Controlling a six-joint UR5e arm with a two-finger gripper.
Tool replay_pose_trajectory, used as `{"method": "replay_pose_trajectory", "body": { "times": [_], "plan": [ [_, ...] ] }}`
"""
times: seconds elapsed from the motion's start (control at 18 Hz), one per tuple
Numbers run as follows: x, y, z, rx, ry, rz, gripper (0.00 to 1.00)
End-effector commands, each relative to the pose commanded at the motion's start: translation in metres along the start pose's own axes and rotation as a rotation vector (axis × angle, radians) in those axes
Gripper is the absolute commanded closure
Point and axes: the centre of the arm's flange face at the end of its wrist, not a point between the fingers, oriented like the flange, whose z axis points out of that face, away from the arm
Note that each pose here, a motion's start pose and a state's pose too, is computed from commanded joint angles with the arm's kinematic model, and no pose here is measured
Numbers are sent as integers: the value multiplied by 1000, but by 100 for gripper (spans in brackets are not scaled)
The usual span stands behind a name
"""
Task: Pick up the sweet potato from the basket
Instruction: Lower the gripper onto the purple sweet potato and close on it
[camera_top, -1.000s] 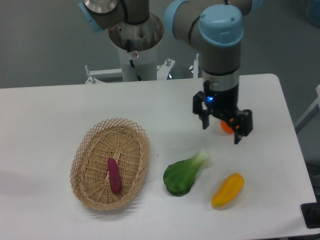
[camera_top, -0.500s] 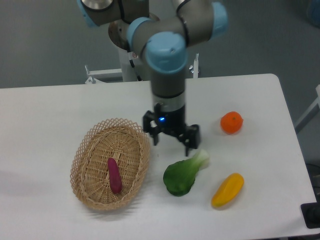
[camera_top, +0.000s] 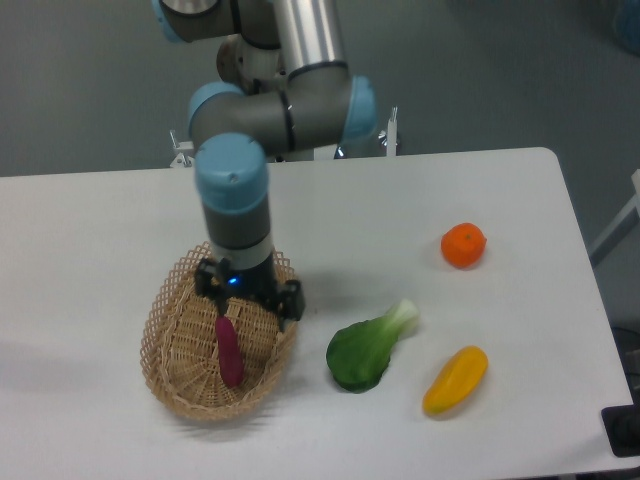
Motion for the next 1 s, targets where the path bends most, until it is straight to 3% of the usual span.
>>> {"method": "replay_pose_trajectory", "body": {
  "times": [0.22,0.56,1.0],
  "plan": [
    [10,5,21,-40,2,11,0],
    [19,2,41,-47,4,-99,0],
    [20,6,57,-75,0,-93,0]
  ]
}}
